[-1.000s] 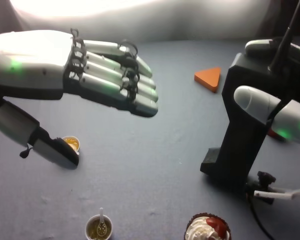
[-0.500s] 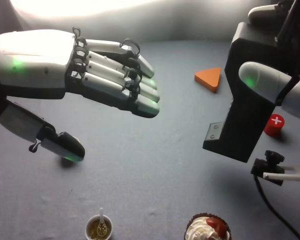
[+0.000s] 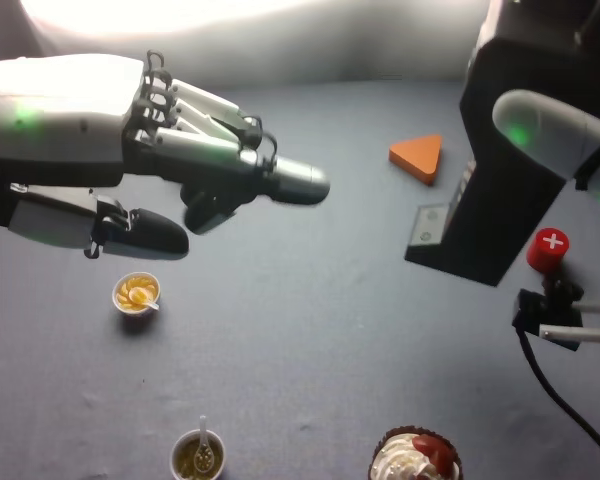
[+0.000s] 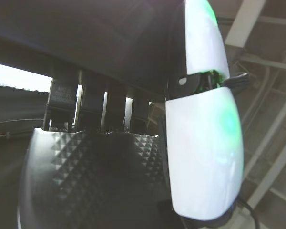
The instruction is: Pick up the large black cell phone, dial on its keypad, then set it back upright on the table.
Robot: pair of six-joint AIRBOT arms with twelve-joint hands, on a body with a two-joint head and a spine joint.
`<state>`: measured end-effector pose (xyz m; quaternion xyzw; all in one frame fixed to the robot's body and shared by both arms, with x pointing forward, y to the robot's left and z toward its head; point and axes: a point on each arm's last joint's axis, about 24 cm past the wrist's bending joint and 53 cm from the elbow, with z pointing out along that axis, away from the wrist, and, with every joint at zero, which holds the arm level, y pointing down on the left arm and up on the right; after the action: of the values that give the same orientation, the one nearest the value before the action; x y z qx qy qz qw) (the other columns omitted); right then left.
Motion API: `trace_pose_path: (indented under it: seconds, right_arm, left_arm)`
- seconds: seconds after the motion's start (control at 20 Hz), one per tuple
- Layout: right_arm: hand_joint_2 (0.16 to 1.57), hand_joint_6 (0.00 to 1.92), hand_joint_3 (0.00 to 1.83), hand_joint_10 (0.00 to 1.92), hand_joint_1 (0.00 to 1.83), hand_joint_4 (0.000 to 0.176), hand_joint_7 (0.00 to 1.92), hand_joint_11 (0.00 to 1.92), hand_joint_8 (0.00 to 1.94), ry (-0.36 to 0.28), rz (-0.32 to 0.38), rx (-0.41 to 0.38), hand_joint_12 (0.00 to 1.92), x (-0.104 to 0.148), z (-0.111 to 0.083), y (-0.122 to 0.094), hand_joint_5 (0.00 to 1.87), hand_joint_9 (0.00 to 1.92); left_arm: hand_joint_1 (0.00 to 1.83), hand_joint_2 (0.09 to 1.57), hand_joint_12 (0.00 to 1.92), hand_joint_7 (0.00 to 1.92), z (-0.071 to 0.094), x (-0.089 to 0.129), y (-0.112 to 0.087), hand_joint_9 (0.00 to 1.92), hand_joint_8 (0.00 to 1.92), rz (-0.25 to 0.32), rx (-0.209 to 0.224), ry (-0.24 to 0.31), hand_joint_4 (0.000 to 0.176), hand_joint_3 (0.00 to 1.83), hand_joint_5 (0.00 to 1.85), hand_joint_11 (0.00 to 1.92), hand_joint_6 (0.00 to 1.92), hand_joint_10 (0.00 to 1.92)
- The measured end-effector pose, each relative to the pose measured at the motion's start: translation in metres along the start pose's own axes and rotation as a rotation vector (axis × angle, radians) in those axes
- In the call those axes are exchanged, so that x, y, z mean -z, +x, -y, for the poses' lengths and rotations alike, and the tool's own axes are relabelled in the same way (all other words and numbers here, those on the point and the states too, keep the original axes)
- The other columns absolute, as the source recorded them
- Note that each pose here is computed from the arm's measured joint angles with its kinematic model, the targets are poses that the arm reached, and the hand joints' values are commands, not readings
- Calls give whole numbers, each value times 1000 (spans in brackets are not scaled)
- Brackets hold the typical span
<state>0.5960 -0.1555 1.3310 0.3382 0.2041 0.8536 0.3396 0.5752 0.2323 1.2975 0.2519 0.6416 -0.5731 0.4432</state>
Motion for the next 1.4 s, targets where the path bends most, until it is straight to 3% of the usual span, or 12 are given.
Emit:
trace_pose_path:
  seconds: [0.15,0.2,0.45,0.5,0.65,0.8,0.85,1.05,1.1,1.25,1.35,1.4]
  right_arm:
    - [1152,970,1,1409,1367,0,881,718,1136,-34,-32,-19,1369,-2,-8,13,903,833]
    - [1146,957,0,1393,1369,0,898,714,1102,-37,-28,-22,1373,-3,-9,14,919,841]
    - [1121,782,0,1390,1373,0,972,744,1035,-53,-15,-3,1415,-4,-13,12,981,891]
    - [1135,872,5,1413,1369,0,945,739,1083,-61,-19,-1,1433,-5,-15,13,921,877]
    - [1134,868,0,1412,1372,0,958,754,1064,-70,-61,18,1449,-5,-17,23,920,884]
    - [1162,1056,1,1434,1366,0,894,760,1117,-90,-100,19,1392,-5,-22,36,835,832]
    - [1168,1100,1,1433,1364,0,876,756,1129,-95,-102,21,1368,-6,-24,37,816,830]
    - [1165,1051,0,1442,1364,0,874,733,1141,-144,-104,17,1394,-13,-36,42,860,811]
    - [1150,1010,1,1327,1463,0,876,725,1097,-148,-106,20,1589,-14,-37,43,870,830]
    - [1157,1065,5,1328,1486,0,858,676,1115,-147,-103,27,1657,-14,-36,43,847,812]
    - [1170,1085,0,1439,1367,0,871,664,1147,-146,-102,27,1438,-14,-36,43,851,790]
    - [1165,1041,3,1370,1461,0,860,662,1140,-145,-102,27,1658,-14,-35,43,849,788]
  left_arm:
    - [1289,1286,1921,642,-7,0,-2,732,1579,7,2,-31,108,0,69,781,5,1921]
    - [1288,1292,1921,632,-10,1,-2,707,1592,8,1,-43,118,2,72,780,5,1921]
    - [1290,1302,1921,612,-26,2,-1,723,1625,10,-20,-108,107,4,58,767,0,1921]
    - [1291,1302,1921,613,-27,3,-4,708,1623,22,-31,-115,108,3,59,731,0,1921]
    - [1287,1309,1921,601,-35,4,-16,707,1639,70,-46,-148,116,4,51,724,1,1921]
    - [1282,1318,1921,588,-41,5,-19,668,1656,84,-50,-174,125,5,43,687,0,1921]
    - [1280,1319,1921,587,-42,5,-19,656,1658,87,-52,-178,115,4,41,679,0,1921]
    - [1281,1319,1921,590,-41,-1,-23,658,1652,110,-47,-166,128,2,53,660,3,1921]
    - [1281,1319,1921,589,-42,-2,-22,660,1654,108,-49,-170,122,2,53,662,2,1921]
    - [1280,1322,1921,585,-46,-9,-19,690,1665,107,-41,-168,115,2,48,692,2,1921]
    - [1280,1322,1921,585,-48,-16,-17,705,1665,107,-37,-162,117,2,45,694,1,1921]
    - [1279,1326,1921,578,-49,-18,-18,661,1673,113,-40,-161,120,3,46,660,1,1921]
